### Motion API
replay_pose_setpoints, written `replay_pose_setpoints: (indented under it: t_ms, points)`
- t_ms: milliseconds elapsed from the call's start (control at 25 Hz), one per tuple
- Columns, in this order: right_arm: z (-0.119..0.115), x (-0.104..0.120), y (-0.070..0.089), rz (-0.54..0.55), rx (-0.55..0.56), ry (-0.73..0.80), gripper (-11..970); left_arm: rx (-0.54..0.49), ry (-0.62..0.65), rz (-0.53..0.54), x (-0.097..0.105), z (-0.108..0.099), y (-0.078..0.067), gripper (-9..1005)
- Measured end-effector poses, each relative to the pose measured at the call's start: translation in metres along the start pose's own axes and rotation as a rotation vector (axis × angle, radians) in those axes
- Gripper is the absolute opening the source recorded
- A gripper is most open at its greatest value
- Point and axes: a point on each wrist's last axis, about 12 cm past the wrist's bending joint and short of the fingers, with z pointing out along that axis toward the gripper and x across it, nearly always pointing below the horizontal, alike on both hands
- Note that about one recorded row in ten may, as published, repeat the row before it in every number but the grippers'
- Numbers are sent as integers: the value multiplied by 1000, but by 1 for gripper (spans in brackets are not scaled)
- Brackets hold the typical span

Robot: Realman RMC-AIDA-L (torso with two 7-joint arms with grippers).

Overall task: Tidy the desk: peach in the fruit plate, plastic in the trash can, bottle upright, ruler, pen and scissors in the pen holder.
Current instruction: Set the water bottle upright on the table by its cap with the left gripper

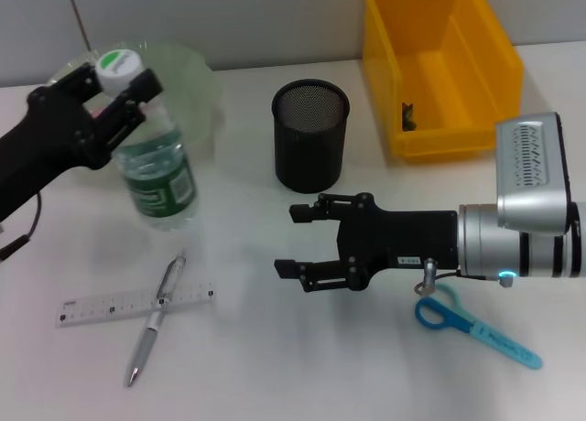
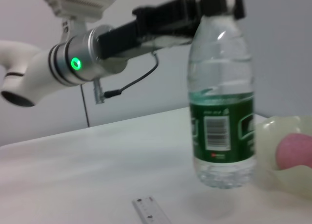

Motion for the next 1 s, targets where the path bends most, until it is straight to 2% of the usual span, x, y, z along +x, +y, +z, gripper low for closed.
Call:
replay_pose_setpoints:
  t_ms: [80, 120, 320, 680, 760, 1000]
  points:
    - [-2, 1, 0, 4, 9, -4, 783, -12, 0, 6, 1, -2, 1, 482]
    - [-2, 1, -1, 6, 13, -6, 783, -83, 11, 47, 7, -12, 3, 482]
    - [-5, 2, -2, 13, 29, -15, 783, -171, 26, 90, 21, -19, 3, 485]
    - [-7, 2, -3, 20, 42, -23, 783, -214, 25, 127, 31, -14, 0, 489]
    - [-7, 2, -2, 21, 41, -24, 783, -237, 38, 158, 38, -7, -1, 490]
    - [-7, 2, -2, 23, 43, -25, 783, -266, 56, 179, 44, -2, -1, 492]
